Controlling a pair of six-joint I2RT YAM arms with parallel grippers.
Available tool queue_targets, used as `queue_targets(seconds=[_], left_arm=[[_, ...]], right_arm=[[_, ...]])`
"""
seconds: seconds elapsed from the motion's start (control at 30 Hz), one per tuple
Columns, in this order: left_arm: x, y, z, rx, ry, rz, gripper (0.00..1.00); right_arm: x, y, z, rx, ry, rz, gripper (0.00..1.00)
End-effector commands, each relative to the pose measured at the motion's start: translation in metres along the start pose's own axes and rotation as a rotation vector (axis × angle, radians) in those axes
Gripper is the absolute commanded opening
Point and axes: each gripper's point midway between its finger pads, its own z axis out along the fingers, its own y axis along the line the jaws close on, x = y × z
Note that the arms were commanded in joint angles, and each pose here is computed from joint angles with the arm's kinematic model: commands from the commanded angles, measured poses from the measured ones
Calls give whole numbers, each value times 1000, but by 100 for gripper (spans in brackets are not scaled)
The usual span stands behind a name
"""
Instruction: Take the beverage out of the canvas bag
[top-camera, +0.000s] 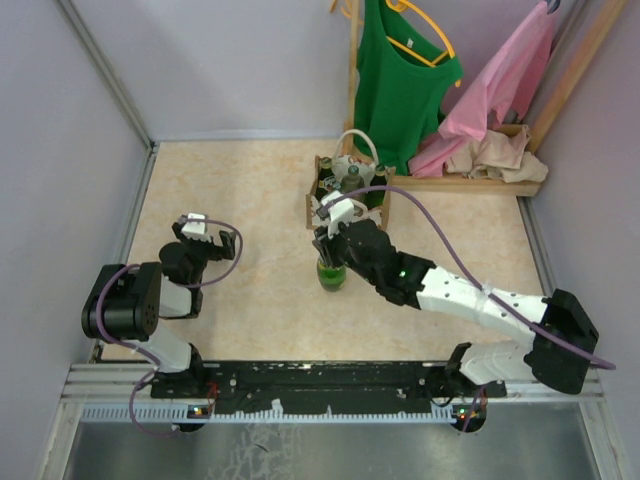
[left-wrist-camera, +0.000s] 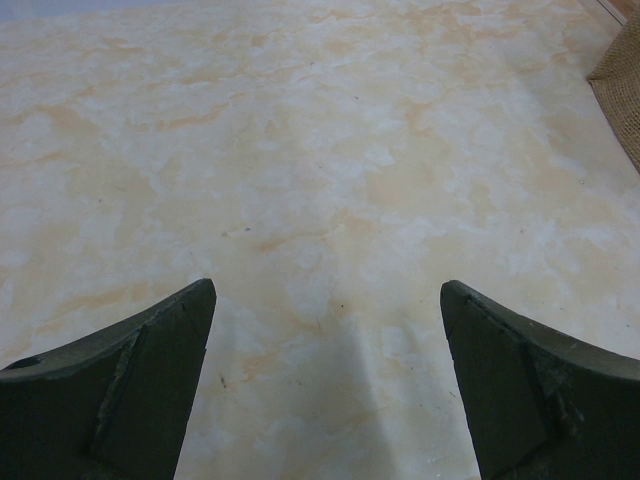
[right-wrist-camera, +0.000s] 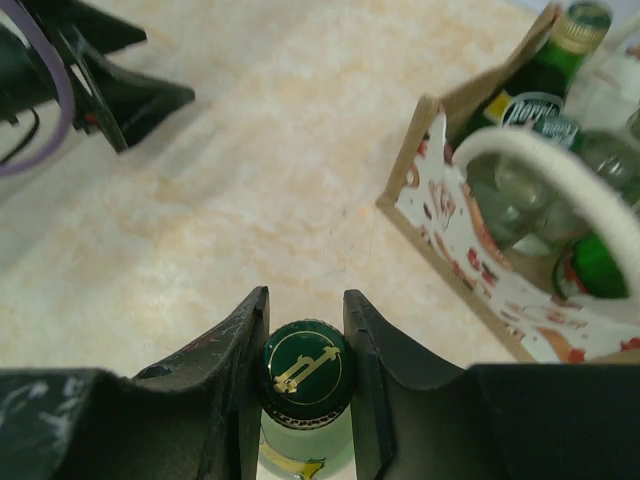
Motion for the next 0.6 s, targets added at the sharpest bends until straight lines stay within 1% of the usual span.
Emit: queue_targets(seconds=[0.0,0.23,0.57], left_arm=[[-6,-1,3,7,-20,10,100],[-6,-2,3,7,-20,9,100],[-6,-1,3,7,-20,10,100]], right_arm=[[-69,7,-9,-25,-301,159,0],[-45,0,-3,10,-318,160,0],[-42,-2,10,34,-380,141,0]])
